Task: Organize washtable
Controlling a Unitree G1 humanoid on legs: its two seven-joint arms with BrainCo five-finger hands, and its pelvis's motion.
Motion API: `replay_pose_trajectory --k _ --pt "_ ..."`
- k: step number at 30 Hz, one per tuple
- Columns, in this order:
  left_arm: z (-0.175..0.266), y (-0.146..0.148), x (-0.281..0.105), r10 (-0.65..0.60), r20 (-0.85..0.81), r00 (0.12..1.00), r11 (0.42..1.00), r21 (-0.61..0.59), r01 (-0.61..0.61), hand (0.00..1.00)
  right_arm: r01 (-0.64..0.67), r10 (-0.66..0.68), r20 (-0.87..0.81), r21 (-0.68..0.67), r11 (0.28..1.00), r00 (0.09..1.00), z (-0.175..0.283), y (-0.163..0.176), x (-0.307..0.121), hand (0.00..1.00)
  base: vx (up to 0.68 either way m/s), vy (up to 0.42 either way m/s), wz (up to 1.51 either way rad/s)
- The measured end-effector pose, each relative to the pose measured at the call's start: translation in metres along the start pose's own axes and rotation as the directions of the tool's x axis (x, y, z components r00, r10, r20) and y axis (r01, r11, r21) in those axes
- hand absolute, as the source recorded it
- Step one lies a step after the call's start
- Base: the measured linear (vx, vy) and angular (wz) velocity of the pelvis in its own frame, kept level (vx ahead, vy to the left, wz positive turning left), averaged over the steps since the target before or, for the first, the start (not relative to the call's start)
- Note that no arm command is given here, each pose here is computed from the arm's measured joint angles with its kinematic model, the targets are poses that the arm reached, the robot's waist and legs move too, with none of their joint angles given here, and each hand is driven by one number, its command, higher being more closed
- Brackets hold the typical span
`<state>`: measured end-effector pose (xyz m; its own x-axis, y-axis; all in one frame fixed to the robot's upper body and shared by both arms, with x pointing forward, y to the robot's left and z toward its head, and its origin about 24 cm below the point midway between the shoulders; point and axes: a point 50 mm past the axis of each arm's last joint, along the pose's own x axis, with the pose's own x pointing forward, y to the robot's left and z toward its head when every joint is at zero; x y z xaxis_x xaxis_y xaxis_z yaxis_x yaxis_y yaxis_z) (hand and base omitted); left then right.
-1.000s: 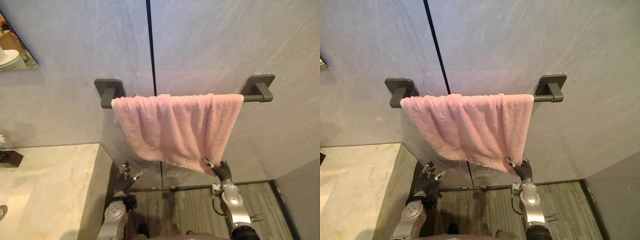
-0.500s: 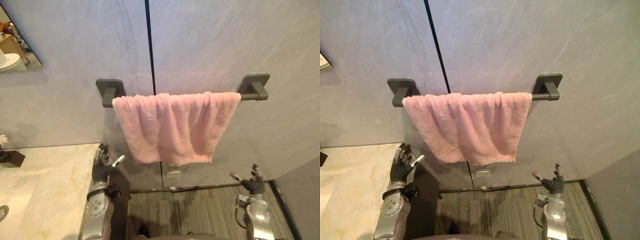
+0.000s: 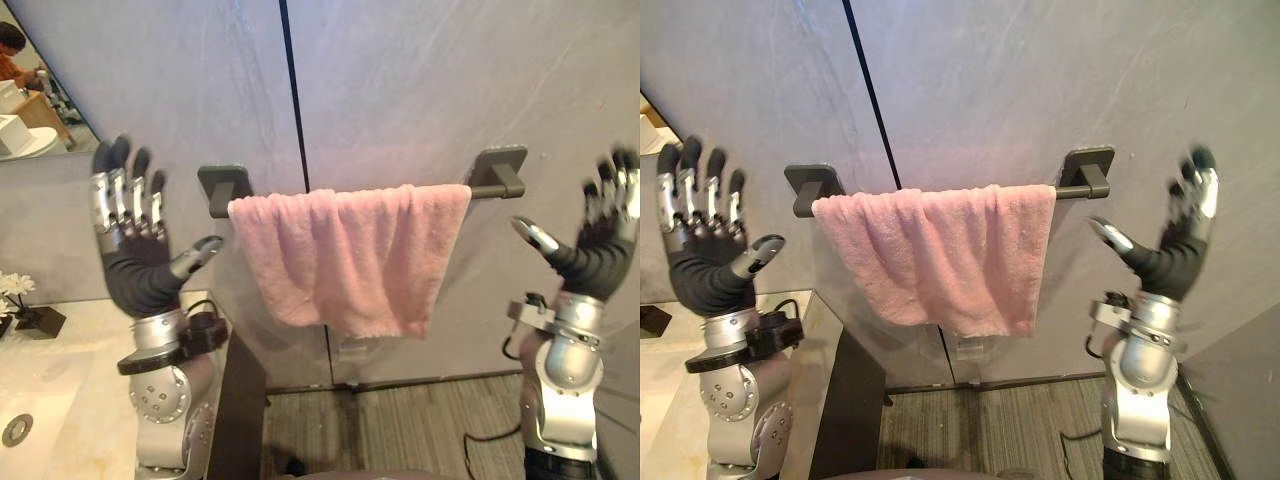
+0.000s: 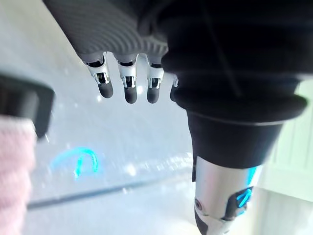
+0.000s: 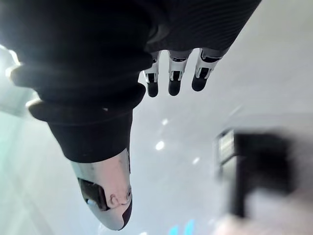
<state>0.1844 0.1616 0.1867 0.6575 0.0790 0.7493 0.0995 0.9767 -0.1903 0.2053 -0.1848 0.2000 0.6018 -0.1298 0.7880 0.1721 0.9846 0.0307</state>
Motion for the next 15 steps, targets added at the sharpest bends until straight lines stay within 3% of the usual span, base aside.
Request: replay_pose_trajectory --k 3,4,9,11,13,15 --pt "-0.006 -0.032 -0.001 -0.213 -0.024 0.977 0.960 -0.191 0.204 0.00 -0.267 0.234 0.146 0.284 0.921 0.961 0.019 0.047 0.006 0.00 -0.04 -0.002 0.02" --pt "-0.007 -0.034 -0.002 -0.231 -0.024 0.973 0.954 -0.204 0.222 0.00 -0.289 0.253 0.154 0.302 0.909 0.955 0.020 0.050 0.006 0.00 -0.05 0.002 0.02" --pt "-0.029 -0.045 -0.015 -0.416 -0.131 0.900 0.886 -0.284 0.368 0.00 -0.525 0.523 0.147 0.466 0.712 0.840 0.013 0.072 -0.008 0.00 -0.05 0.008 0.04" --pt "-0.043 -0.041 -0.023 -0.463 -0.214 0.860 0.870 -0.296 0.395 0.00 -0.602 0.665 0.067 0.500 0.622 0.743 -0.004 0.076 -0.021 0.00 -0.05 0.000 0.05" --pt "-0.052 -0.039 -0.030 -0.480 -0.267 0.836 0.866 -0.297 0.403 0.00 -0.613 0.727 -0.018 0.525 0.591 0.686 -0.021 0.076 -0.033 0.00 -0.04 -0.005 0.03" --pt "-0.071 -0.029 -0.046 -0.496 -0.396 0.772 0.866 -0.286 0.410 0.00 -0.625 0.803 -0.166 0.545 0.559 0.573 -0.049 0.071 -0.052 0.00 -0.05 -0.008 0.02"
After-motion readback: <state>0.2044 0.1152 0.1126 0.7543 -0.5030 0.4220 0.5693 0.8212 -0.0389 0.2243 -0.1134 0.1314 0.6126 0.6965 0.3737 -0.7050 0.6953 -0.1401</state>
